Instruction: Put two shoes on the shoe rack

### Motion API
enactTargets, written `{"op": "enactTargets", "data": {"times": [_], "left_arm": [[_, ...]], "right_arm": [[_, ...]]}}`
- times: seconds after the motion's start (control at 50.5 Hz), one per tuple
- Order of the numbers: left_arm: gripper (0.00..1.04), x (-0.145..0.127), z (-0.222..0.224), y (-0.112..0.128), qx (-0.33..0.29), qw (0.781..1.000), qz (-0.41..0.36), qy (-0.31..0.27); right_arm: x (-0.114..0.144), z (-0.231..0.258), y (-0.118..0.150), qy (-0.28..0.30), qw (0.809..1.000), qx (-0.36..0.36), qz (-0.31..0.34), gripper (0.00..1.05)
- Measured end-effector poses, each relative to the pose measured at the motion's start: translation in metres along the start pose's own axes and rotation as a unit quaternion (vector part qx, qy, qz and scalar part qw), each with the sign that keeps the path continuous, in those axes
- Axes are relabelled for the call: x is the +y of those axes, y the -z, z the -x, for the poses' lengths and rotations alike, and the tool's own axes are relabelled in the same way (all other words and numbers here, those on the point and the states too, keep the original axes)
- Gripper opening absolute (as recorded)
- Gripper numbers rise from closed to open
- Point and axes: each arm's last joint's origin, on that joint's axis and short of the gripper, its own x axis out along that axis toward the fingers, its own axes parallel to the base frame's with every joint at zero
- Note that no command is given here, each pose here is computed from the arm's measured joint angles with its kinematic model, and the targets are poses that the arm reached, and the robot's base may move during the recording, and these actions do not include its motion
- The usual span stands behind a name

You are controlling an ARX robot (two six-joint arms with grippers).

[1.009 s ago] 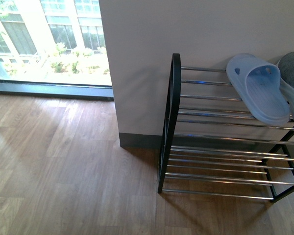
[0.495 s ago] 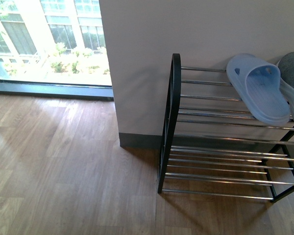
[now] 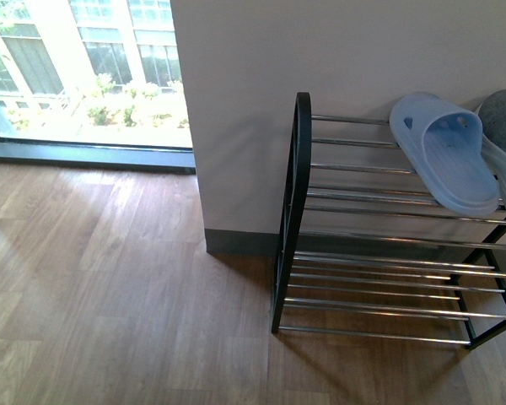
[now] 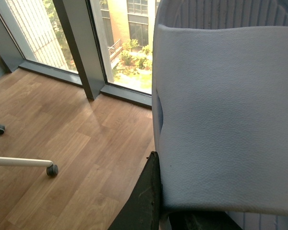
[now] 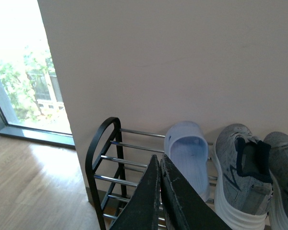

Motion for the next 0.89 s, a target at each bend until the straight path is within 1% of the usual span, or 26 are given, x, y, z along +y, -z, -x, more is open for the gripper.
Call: {"op": "enactTargets", "data": {"times": [0.811,0.89], "left_arm": [[0.02,0.0,0.0,0.0,0.0,1.0,0.0,0.0],[0.02,0.0,0.0,0.0,0.0,1.0,0.0,0.0]], "right_arm": [[0.0,0.018,-0.001,0.0,1.0,-0.001,0.0,0.02],[0.0,0.026,0.004,0.001,1.0,0.015,0.0,0.02]]}}
